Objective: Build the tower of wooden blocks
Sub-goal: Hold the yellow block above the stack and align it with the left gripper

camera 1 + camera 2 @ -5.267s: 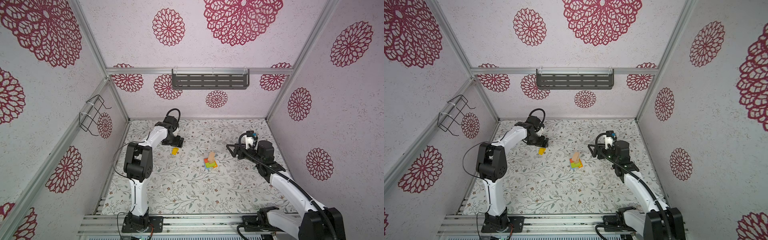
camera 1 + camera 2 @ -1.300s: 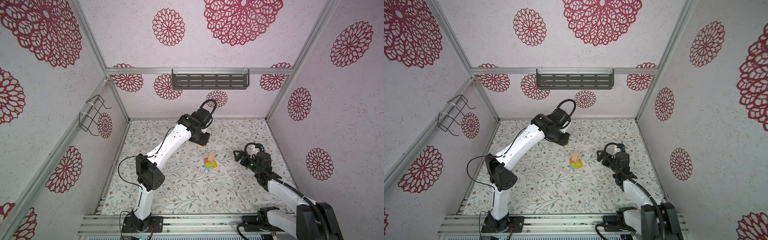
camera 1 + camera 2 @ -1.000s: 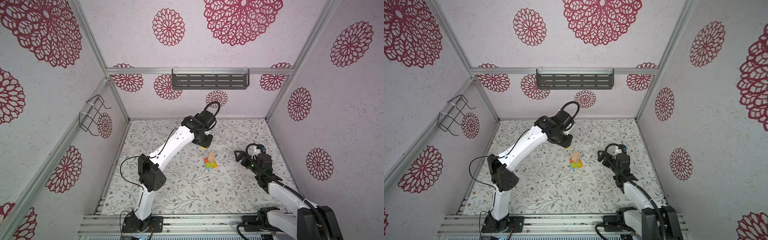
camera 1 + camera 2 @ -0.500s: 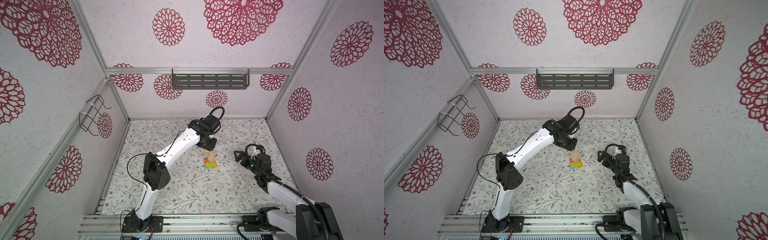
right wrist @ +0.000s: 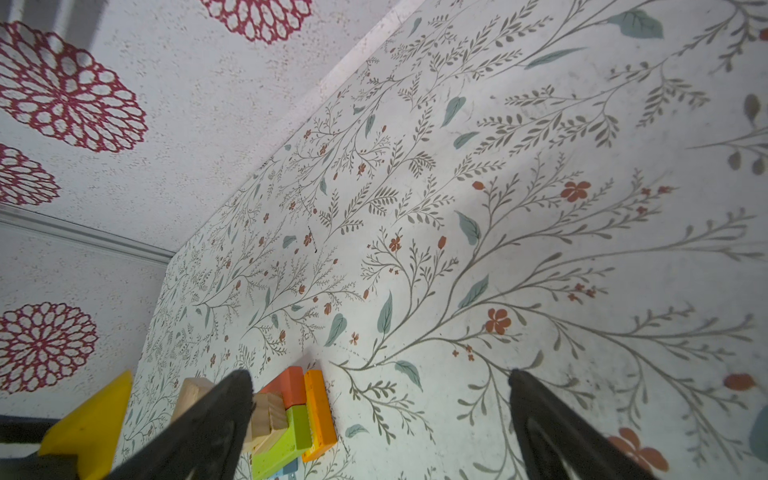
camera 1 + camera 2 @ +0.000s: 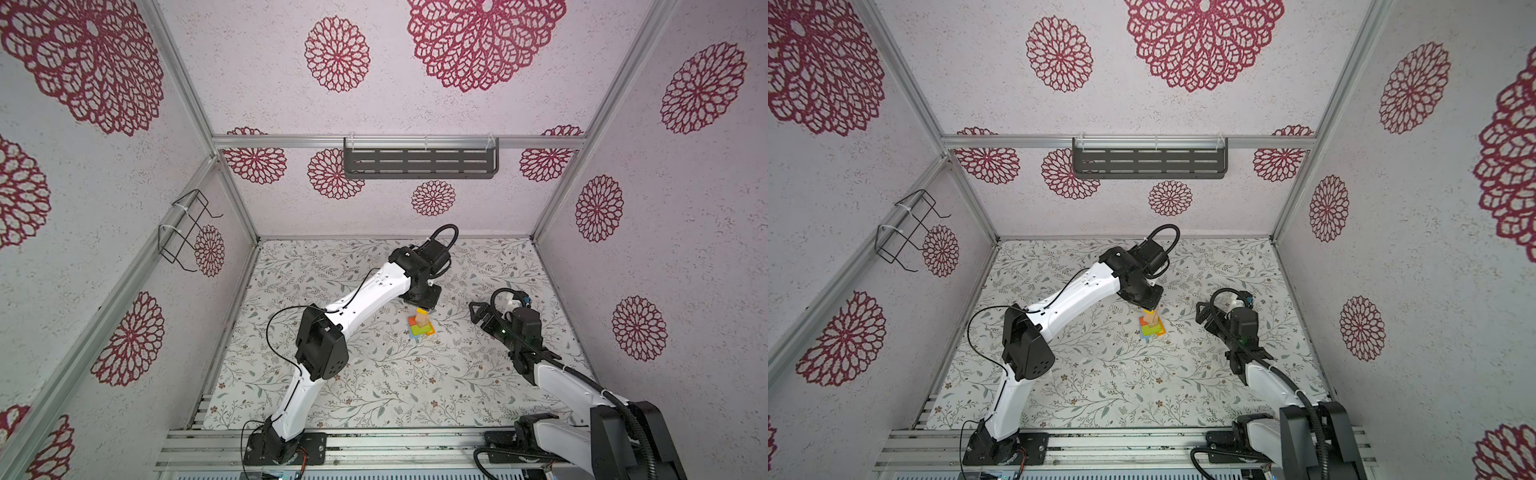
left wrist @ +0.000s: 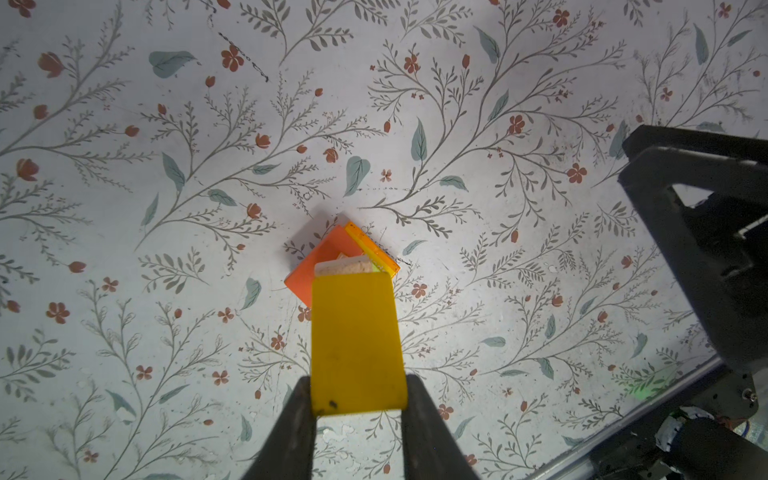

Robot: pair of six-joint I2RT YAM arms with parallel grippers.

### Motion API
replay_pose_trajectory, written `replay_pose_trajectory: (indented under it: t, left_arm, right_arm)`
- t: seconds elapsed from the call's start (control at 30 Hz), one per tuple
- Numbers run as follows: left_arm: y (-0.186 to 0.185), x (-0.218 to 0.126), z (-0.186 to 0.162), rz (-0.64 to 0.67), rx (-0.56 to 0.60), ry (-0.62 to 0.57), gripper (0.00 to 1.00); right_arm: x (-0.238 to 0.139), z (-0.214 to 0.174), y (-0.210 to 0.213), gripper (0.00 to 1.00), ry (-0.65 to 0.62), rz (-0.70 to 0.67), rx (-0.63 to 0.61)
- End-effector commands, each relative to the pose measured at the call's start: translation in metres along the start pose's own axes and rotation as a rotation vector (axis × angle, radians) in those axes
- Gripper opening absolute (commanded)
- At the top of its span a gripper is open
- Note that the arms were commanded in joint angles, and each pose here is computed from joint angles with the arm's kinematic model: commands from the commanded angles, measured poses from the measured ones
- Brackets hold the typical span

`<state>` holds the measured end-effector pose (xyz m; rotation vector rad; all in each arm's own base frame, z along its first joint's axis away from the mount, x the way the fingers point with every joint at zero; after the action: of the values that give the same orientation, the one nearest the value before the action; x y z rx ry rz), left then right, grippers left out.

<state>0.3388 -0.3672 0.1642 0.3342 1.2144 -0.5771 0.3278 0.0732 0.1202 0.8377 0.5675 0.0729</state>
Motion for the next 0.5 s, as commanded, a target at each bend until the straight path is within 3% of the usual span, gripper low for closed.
replay_pose_trajectory:
  t: [0.0,0.47]
  left_arm:
    - [-0.0025,-0.0036,0.0033,0.009,-0.013,-0.015,0.27]
    - [-0.0008,0.0043,-0.0028,0.033,-0.008,0.009,0.27]
  right_arm:
    - [-0.0006,0.0103,0.0038,0.99,-0.05,0.016,0.01]
    - [0.0005,0.0088,0.0037,0.99,-0.044,0.019,0.007]
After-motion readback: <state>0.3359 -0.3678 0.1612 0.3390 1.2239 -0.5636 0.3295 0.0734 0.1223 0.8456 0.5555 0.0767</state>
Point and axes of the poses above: each gripper's point midway between its finger pads, its own x axis out along the fingers, its own y axis along the line the jaws close on, z = x × y, the point moved 1 cm from there along -x, back along the fingers, and after that the axes turned 8 degrees about x, right-handed, at the moved point
